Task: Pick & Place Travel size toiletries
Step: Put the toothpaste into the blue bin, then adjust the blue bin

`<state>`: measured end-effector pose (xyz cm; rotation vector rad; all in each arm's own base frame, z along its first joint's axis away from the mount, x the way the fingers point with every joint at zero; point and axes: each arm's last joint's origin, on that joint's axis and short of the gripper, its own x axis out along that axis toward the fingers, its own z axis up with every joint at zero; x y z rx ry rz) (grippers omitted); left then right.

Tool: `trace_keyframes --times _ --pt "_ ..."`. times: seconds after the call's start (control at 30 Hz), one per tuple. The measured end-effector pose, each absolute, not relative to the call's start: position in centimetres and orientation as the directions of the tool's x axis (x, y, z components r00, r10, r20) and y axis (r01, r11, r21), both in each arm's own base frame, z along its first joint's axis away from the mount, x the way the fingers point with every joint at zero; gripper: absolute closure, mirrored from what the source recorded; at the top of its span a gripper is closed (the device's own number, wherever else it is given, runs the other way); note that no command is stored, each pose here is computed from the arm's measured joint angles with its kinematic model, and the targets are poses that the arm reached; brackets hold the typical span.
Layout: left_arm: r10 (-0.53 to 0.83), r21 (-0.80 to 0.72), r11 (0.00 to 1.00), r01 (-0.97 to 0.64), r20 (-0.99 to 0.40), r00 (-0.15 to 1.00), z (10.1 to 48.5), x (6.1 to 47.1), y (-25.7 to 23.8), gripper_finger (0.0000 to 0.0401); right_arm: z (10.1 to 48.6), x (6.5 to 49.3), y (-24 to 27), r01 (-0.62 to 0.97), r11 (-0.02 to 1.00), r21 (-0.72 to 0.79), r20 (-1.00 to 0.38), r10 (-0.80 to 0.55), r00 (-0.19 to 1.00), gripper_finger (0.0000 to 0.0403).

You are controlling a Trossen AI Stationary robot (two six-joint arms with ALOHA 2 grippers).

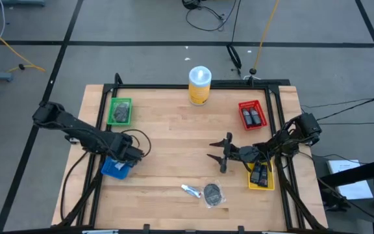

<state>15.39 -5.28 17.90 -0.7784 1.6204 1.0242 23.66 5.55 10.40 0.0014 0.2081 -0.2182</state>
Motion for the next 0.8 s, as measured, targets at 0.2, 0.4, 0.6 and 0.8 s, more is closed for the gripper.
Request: trace_keyframes --times 0.2,0.4,0.6,0.8 --pt "-0.062 0.282 0.465 -0.839 -0.935 -0.349 17.8 15.7 -5.1 0.0246 10.4 23.7 5.5 0.215 0.976 -0.021 -0.205 -0.215 0.955 0.0181" --pt "0.050 0.246 0.468 -0.849 -0.966 -0.253 19.9 17.0 -5.0 0.0253 10.4 23.7 5.5 0.215 0.976 -0.021 -0.205 -0.215 0.955 0.0181" --pt "0.038 0.232 0.479 -0.847 -0.969 -0.243 18.6 17.5 -4.4 0.0324 10.4 23.7 5.6 0.218 0.976 -0.007 -0.205 -0.214 0.955 0.0181" --pt "0.070 0.297 0.451 -0.842 -0.952 -0.298 17.4 16.8 -3.7 0.0388 10.4 23.7 5.6 0.219 0.976 -0.003 -0.206 -0.214 0.955 0.0181"
